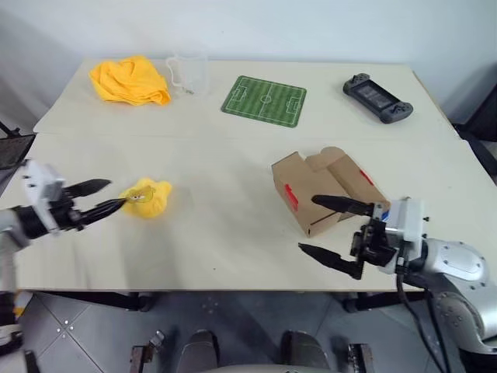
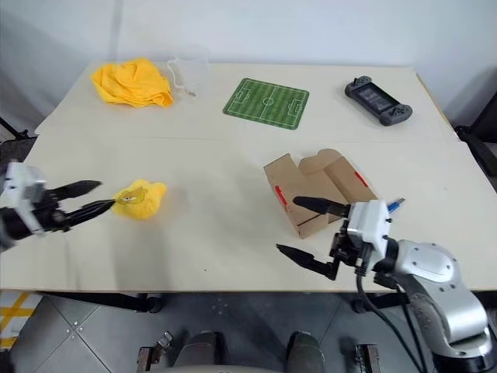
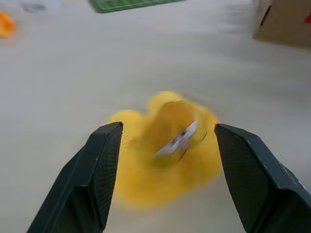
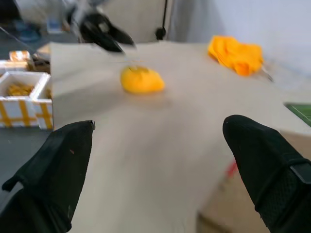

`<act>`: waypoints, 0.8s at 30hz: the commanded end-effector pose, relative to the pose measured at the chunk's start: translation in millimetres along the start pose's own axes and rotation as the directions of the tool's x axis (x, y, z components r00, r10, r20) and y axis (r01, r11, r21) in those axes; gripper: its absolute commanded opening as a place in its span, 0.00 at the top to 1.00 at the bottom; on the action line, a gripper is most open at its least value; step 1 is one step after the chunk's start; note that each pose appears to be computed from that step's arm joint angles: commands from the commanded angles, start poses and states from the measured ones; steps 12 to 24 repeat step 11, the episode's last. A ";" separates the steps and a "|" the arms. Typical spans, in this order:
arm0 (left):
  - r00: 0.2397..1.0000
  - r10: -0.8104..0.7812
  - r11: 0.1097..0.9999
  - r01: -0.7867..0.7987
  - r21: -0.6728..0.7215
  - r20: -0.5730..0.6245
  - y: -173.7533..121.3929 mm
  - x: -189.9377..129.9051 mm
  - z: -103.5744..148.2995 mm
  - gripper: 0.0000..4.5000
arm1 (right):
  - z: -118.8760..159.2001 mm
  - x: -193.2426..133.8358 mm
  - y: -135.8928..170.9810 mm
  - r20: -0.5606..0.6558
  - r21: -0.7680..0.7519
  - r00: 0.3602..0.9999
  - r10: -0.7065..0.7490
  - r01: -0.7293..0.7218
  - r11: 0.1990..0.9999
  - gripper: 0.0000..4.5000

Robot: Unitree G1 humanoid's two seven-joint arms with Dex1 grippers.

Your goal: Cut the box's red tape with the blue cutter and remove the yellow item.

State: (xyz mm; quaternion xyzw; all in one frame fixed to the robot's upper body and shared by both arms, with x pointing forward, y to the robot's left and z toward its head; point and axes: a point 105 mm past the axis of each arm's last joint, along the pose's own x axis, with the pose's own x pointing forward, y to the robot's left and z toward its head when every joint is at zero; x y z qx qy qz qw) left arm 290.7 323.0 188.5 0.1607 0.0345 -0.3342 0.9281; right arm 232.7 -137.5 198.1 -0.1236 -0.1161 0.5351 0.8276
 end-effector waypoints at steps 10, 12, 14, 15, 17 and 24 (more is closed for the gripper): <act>0.998 0.040 0.998 -0.038 0.051 -0.039 -59.5 -23.2 -27.9 0.29 | -9.3 -23.0 11.1 -0.055 -0.047 0.998 0.013 -0.016 0.999 0.00; 0.998 0.047 0.998 -0.045 0.049 -0.036 -62.2 -22.7 -28.5 0.29 | -9.1 -22.8 9.8 -0.050 -0.053 0.999 0.001 -0.003 0.999 0.00; 0.998 0.047 0.998 -0.045 0.049 -0.036 -62.2 -22.7 -28.5 0.29 | -9.1 -22.8 9.8 -0.050 -0.053 0.999 0.001 -0.003 0.999 0.00; 0.998 0.047 0.998 -0.045 0.049 -0.036 -62.2 -22.7 -28.5 0.29 | -9.1 -22.8 9.8 -0.050 -0.053 0.999 0.001 -0.003 0.999 0.00; 0.998 0.047 0.998 -0.045 0.049 -0.036 -62.2 -22.7 -28.5 0.29 | -9.1 -22.8 9.8 -0.050 -0.053 0.999 0.001 -0.003 0.999 0.00; 0.998 0.047 0.998 -0.045 0.049 -0.036 -62.2 -22.7 -28.5 0.29 | -9.1 -22.8 9.8 -0.050 -0.053 0.999 0.001 -0.003 0.999 0.00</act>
